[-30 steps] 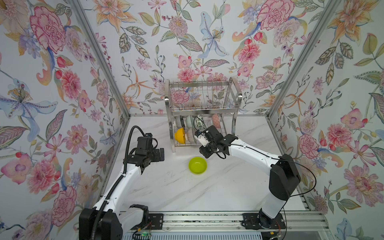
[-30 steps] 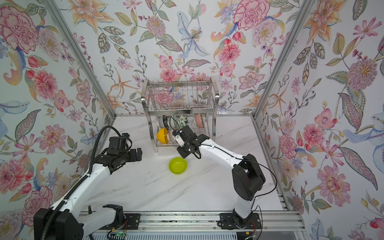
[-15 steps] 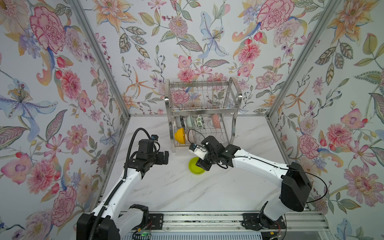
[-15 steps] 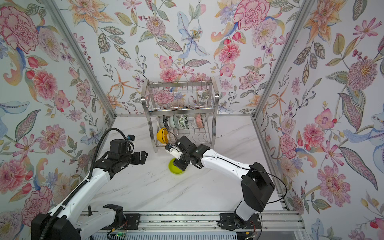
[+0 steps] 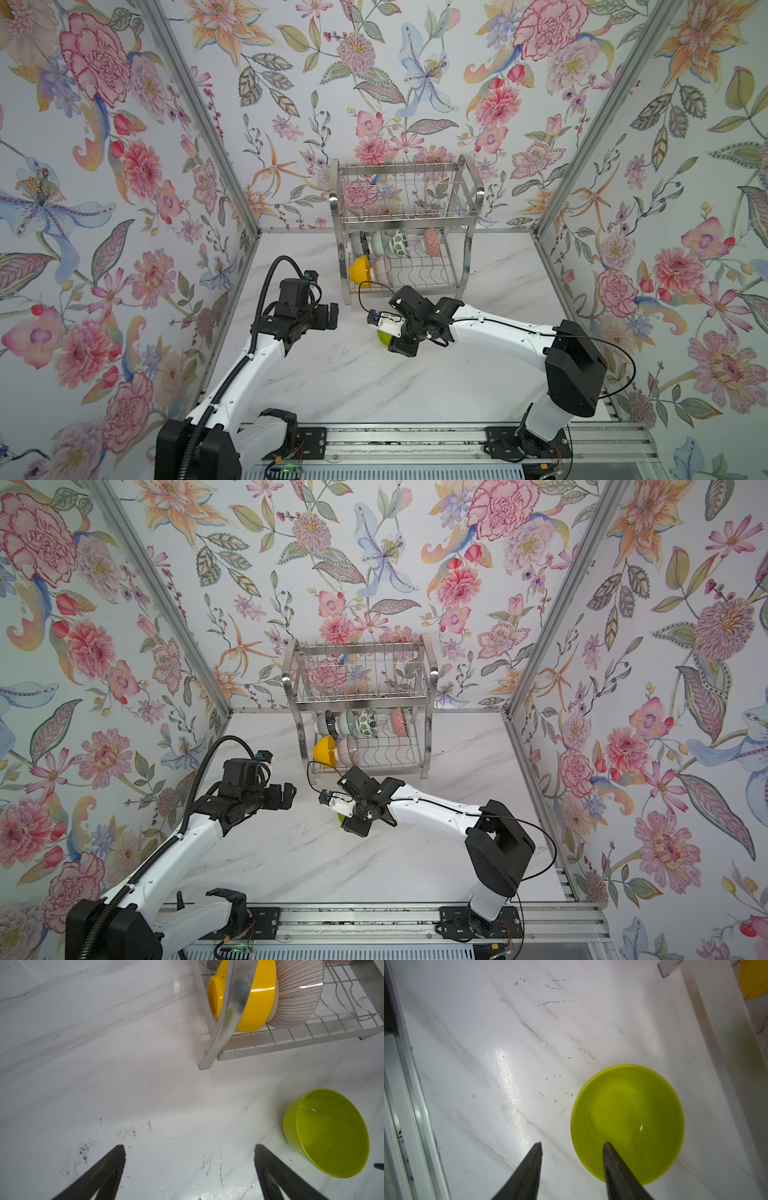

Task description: Load the bowls into the dish rack

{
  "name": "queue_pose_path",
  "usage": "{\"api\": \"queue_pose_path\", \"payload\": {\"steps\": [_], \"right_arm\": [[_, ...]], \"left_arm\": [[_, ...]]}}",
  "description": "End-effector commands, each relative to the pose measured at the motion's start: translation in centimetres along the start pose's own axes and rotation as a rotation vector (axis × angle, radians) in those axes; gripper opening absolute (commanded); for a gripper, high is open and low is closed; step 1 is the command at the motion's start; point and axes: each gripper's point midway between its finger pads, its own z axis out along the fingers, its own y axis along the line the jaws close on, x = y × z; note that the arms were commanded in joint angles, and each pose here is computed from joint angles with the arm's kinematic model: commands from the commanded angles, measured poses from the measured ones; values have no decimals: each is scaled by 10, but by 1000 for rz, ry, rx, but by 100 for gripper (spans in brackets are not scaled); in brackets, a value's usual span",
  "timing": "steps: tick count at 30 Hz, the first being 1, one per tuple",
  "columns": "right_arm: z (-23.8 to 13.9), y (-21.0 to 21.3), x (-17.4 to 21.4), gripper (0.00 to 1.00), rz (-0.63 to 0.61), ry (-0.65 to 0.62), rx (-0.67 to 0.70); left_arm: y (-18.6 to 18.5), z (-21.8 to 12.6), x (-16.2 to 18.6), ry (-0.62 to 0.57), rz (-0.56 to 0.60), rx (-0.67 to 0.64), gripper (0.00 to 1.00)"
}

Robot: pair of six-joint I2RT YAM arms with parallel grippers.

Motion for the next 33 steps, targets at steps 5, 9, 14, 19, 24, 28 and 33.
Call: {"api": "queue_pose_path", "payload": {"steps": [5,9,14,19,24,28,33], "right_arm": [[15,-3,7,47,-9,107,22],[24,-5,10,45,-6,146,39],[33,-7,11,42,-19,186,59],[41,-4,11,39,-31,214,60],[48,-4,14,35,-37,242,73],[51,-8,15,32,-37,258,97],[53,-13,17,24,-39,272,124]], "left_arm": [[3,3,-1,24,10,-27,99],[5,5,1,35,10,-36,99],[7,6,2,47,10,-49,99],[11,8,4,62,9,-71,99],[11,10,5,74,9,-75,99],[12,10,5,78,9,-77,99],[12,10,5,77,9,-76,99]]}}
